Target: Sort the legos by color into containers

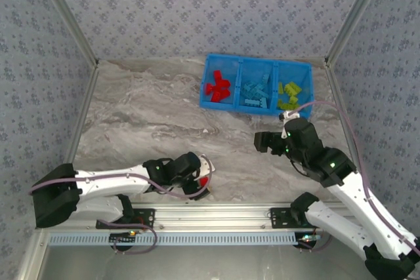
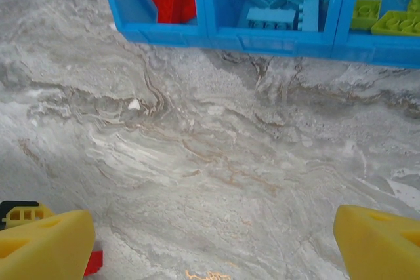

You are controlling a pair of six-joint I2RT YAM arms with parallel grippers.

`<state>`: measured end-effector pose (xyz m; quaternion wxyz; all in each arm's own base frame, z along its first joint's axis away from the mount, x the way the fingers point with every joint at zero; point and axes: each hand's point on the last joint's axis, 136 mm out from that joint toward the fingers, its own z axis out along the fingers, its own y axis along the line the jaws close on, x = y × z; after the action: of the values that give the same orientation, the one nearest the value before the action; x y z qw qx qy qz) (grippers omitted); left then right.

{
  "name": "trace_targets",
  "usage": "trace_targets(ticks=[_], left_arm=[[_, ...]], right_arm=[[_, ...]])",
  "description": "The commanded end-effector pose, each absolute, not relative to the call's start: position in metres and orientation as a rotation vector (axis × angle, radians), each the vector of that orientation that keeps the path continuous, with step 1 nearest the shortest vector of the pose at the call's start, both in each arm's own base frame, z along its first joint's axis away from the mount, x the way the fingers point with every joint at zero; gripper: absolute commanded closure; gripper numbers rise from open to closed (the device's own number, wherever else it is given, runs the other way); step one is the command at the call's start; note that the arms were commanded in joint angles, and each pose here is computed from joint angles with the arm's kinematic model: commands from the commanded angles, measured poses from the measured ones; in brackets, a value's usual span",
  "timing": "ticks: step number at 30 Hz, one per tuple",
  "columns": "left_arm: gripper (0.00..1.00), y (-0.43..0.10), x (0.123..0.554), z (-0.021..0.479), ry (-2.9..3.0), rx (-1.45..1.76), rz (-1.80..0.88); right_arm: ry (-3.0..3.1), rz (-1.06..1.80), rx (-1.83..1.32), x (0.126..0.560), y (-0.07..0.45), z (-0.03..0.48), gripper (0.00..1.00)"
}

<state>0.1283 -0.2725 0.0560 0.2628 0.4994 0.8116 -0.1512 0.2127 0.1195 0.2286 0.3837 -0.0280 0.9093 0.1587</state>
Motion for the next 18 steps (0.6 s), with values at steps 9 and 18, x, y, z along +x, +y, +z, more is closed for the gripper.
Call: trace_targets(ticks=[9, 18], left_arm=[[0.49, -0.29, 0.135, 0.032, 2.331, 1.274, -0.442], [0.82, -0.303, 0.138, 0.041, 2.286, 1.257, -0.496]], right_arm=[[2.356, 0.438, -0.051, 0.215, 0.128, 0.226, 0.03], [2.415, 0.522, -0.108, 0.201, 0.139, 0.219, 0.02]])
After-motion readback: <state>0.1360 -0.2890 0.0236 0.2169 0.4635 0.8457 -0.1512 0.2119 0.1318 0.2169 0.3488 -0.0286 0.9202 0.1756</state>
